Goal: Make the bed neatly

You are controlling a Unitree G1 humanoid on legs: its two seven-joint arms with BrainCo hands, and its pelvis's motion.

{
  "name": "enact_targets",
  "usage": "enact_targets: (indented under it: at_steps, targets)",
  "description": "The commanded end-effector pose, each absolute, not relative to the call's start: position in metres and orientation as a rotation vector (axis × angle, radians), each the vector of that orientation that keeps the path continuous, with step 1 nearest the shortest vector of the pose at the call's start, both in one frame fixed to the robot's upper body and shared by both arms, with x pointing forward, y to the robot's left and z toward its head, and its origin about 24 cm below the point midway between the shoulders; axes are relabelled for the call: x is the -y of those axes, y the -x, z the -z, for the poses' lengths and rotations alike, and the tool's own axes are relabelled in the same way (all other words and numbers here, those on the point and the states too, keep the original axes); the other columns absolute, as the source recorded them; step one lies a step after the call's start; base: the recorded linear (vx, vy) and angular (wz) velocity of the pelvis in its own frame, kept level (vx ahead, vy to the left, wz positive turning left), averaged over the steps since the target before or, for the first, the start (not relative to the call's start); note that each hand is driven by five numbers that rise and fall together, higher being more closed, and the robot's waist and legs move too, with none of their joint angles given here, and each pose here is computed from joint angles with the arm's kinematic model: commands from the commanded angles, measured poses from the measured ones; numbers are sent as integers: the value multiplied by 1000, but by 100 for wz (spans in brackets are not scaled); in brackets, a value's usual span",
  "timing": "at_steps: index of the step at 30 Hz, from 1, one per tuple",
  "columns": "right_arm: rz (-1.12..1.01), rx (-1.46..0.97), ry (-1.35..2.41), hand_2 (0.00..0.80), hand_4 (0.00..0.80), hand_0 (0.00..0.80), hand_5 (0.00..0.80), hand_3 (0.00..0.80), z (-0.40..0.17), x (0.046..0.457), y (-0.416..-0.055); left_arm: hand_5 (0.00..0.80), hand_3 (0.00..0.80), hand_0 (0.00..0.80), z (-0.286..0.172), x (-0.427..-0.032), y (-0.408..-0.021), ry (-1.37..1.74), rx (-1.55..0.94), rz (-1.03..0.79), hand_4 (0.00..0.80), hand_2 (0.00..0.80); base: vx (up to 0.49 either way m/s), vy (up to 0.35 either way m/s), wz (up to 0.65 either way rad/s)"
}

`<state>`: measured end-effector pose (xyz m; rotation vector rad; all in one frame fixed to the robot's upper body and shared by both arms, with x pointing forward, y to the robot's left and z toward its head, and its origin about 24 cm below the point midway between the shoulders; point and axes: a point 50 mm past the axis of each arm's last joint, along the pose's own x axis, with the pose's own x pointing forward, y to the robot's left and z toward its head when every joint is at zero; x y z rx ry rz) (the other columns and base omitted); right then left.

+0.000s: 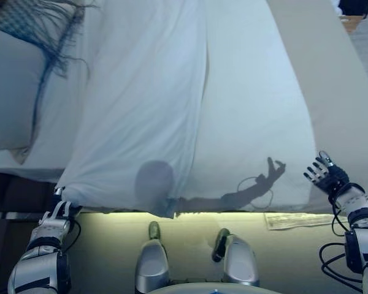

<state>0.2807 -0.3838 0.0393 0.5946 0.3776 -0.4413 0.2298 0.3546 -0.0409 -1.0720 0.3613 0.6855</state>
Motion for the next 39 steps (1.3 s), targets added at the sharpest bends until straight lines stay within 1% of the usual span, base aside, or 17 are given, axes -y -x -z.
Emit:
enact_targets:
  at_steps: [1,5,11,15,20,24,25,26,27,28,31,37,38,39]
  targets:
    - [465,-356,-506,0,0,0,0,0,-64,405,-278,800,800,800,52,-392,-172,1043,-312,-957,800,800,-35,239,10]
    - [471,-352,-462,0,0,0,0,0,-78,412,-280,800,800,800,65,-378,-171,1080,-339,-940,800,800,-53,218,0]
    - [452,-313,-442,0,0,0,0,0,-94,411,-290,800,800,800,69,-348,-200,1140,-347,-854,800,800,-129,101,-2]
    - [427,-286,-454,0,0,0,0,0,-101,406,-298,800,800,800,59,-341,-221,1159,-335,-794,800,800,-139,19,2]
    - [362,-251,-494,0,0,0,0,0,-102,390,-313,800,800,800,29,-345,-254,1144,-302,-719,800,800,-99,-54,6]
    - [337,-245,-507,0,0,0,0,0,-105,381,-322,800,800,800,16,-348,-266,1128,-309,-669,800,800,-42,-6,-3]
    - [331,-240,-511,0,0,0,0,0,-106,379,-324,750,750,750,14,-347,-269,1122,-311,-660,750,750,-69,14,-1]
    - [322,-234,-512,0,0,0,0,0,-108,376,-327,417,417,417,12,-346,-271,1119,-317,-659,417,417,-71,27,-4]
    - [314,-231,-510,0,0,0,0,0,-110,374,-329,439,439,439,10,-347,-273,1120,-313,-660,439,439,-70,54,-5]
    - [297,-229,-505,0,0,0,0,0,-113,370,-333,800,800,800,7,-347,-275,1122,-309,-660,800,800,-51,56,-7]
    - [230,-234,-492,0,0,0,0,0,-114,360,-339,800,800,800,6,-345,-279,1130,-303,-661,800,800,-37,39,-5]
    - [98,-340,-494,0,0,0,0,0,-92,337,-342,800,800,800,12,-339,-276,1154,-315,-614,800,800,1,5,0]
    - [76,-353,-498,0,0,0,0,0,-89,332,-343,119,119,119,15,-337,-275,1163,-329,-603,119,119,-4,44,1]
    - [58,-360,-498,0,0,0,0,0,-85,326,-345,0,0,0,15,-335,-276,1176,-333,-594,0,0,-10,52,1]
